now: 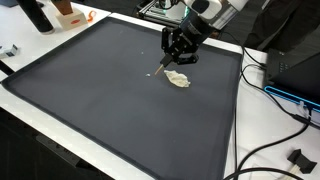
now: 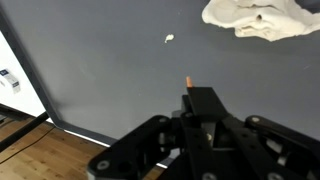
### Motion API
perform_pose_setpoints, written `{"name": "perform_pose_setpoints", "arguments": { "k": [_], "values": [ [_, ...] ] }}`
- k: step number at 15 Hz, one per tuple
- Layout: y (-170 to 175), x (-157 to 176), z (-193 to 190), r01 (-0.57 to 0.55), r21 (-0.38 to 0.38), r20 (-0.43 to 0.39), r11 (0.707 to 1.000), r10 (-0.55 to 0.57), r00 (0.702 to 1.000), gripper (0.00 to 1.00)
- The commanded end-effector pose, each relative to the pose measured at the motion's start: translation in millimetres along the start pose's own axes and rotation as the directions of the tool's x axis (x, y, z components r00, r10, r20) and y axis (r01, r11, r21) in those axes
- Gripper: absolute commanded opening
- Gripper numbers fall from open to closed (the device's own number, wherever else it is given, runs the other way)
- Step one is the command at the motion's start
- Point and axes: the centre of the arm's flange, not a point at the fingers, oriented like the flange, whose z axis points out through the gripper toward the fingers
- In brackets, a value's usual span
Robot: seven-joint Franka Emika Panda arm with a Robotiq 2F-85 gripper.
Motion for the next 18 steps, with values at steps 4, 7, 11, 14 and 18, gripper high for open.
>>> {"name": "perform_pose_setpoints", "arguments": {
  "k": [4,7,11,14,18],
  "values": [
    [20,-3,-18,0.049,0.142,0.065,0.989,-0.059,0.996,0.03],
    [23,-3,-25,0.062,0.184,0.100,0.981,-0.081,0.992,0.03],
    [29,-6,-35,0.070,0.238,0.135,0.969,-0.105,0.985,0.03],
    [33,-8,-44,0.077,0.274,0.148,0.959,-0.121,0.982,0.03],
    [39,-11,-55,0.079,0.303,0.147,0.950,-0.128,0.981,0.03]
  ]
}}
